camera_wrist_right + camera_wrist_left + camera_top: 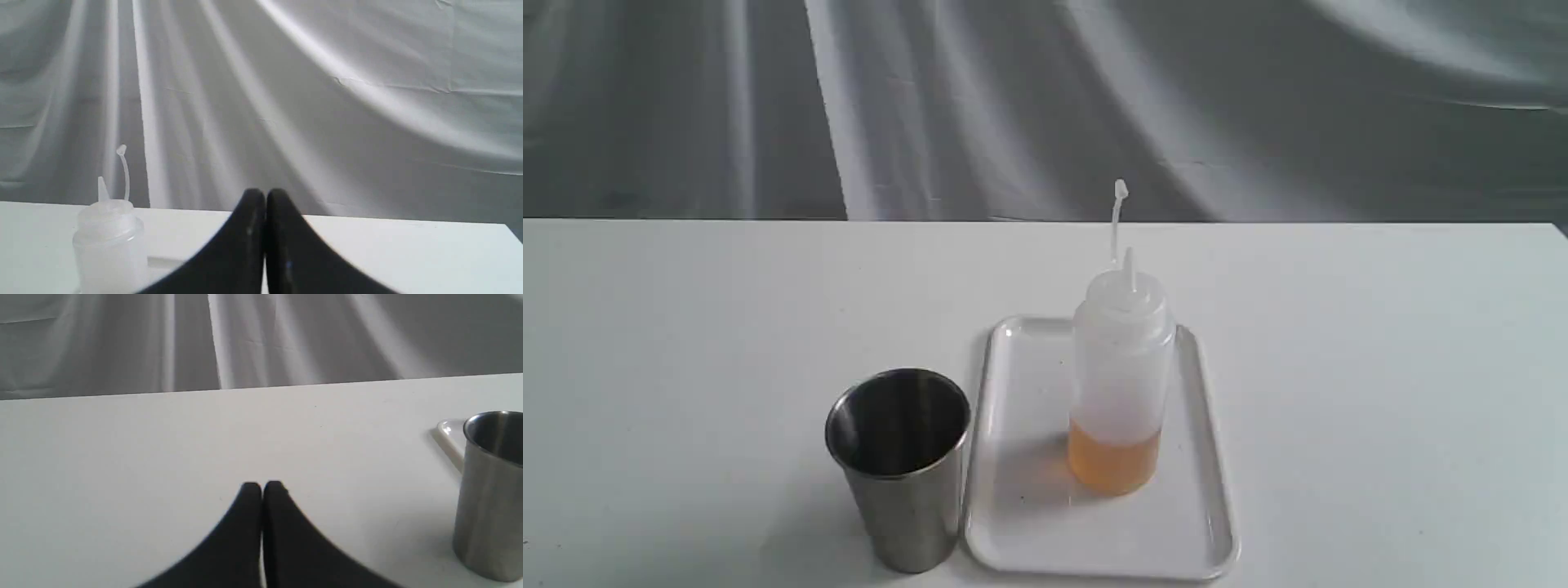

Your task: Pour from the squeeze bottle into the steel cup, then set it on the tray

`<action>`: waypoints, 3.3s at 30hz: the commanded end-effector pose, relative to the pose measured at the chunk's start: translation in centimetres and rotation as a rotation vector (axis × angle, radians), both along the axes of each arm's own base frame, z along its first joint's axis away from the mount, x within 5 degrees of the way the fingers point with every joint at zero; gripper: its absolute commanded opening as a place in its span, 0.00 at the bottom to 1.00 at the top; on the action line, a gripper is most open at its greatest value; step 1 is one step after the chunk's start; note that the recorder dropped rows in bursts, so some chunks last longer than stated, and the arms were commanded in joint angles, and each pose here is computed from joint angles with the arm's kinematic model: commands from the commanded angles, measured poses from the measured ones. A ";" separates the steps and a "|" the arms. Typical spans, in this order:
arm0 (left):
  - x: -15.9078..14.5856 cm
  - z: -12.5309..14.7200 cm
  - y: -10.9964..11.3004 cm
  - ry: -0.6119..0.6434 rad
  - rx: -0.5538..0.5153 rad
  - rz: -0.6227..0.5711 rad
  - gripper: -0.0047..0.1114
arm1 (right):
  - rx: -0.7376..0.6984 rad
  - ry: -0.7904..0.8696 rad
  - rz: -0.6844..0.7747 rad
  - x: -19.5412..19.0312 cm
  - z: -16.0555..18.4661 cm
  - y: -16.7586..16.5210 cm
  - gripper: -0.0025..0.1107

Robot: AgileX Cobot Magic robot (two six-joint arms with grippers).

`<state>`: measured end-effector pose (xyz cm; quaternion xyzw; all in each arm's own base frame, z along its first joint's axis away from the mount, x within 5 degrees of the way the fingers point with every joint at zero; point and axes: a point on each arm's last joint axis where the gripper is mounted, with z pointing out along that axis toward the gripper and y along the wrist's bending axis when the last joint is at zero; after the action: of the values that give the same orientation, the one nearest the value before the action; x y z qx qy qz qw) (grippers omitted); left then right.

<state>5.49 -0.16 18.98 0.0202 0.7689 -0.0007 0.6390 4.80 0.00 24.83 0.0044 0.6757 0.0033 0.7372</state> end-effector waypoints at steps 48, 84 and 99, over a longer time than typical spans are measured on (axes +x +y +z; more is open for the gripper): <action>0.0 -0.1 0.0 -0.006 -0.005 0.002 0.04 | -0.064 0.333 -0.018 0.6 -6.5 -0.2 0.02; 0.0 -0.1 0.0 -0.006 -0.006 0.003 0.04 | -0.063 0.333 -0.018 0.6 -6.5 -0.2 0.02; 0.0 -0.1 0.0 -0.006 -0.004 0.002 0.04 | -0.058 0.333 -0.018 0.6 -6.5 -0.2 0.02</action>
<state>5.49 -0.16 18.98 0.0202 0.7689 -0.0007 0.6390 5.39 -0.19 18.41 -0.0135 0.7888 -0.0263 0.6139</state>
